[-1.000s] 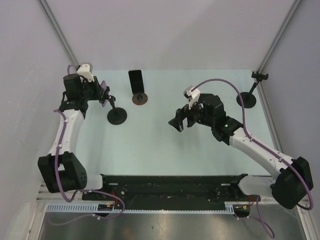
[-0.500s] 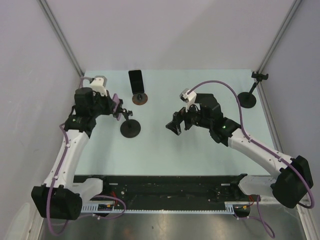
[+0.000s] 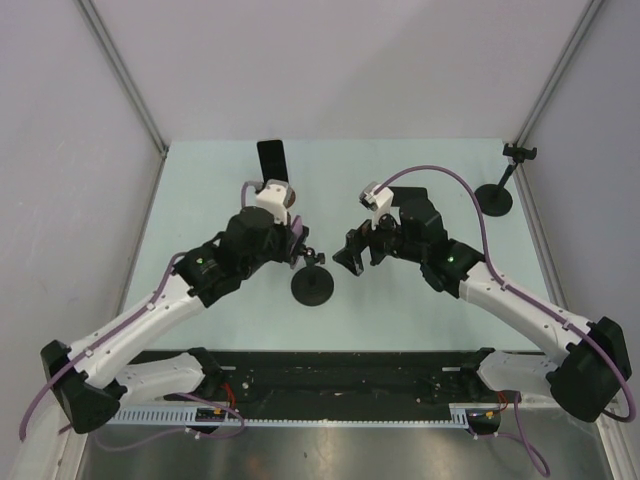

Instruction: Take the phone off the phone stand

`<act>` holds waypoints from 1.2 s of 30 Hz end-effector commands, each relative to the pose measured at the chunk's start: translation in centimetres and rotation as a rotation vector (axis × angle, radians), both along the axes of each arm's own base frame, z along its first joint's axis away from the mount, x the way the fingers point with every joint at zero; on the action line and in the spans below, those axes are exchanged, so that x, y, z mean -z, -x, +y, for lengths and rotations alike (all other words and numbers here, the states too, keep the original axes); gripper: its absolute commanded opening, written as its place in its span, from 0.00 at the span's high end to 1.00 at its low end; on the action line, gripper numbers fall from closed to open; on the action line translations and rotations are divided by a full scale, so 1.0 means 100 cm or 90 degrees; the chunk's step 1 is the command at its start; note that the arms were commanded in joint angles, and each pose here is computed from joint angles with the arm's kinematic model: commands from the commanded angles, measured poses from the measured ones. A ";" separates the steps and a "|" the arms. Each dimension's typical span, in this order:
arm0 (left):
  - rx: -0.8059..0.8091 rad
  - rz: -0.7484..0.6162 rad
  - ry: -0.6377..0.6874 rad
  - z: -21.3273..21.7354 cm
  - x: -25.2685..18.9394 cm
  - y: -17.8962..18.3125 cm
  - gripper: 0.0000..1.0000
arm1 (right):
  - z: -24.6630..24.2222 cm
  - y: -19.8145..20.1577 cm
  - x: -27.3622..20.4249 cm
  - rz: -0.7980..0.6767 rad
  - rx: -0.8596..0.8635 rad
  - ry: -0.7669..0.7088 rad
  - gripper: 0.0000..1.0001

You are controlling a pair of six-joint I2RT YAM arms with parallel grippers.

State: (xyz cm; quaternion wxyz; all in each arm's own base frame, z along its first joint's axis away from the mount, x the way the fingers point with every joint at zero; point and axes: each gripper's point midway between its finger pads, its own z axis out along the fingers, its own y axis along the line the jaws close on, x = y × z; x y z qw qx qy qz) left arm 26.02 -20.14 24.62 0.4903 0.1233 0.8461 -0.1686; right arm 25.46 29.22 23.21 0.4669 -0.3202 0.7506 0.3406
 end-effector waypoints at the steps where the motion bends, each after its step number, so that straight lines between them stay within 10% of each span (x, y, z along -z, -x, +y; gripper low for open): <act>1: -0.066 -0.059 0.090 -0.031 -0.045 -0.011 1.00 | -0.004 0.001 -0.011 -0.031 0.009 -0.003 0.02; 8: -0.020 -0.031 0.107 -0.059 -0.042 -0.002 0.78 | -0.010 0.002 -0.019 -0.041 0.024 -0.008 0.02; 20: 0.043 -0.013 0.170 -0.078 -0.054 0.011 0.03 | -0.012 0.005 -0.046 -0.049 0.046 -0.062 0.02; 36: -0.072 -0.122 0.187 0.033 -0.080 -0.014 0.00 | 0.011 -0.001 -0.073 0.003 0.154 -0.083 0.02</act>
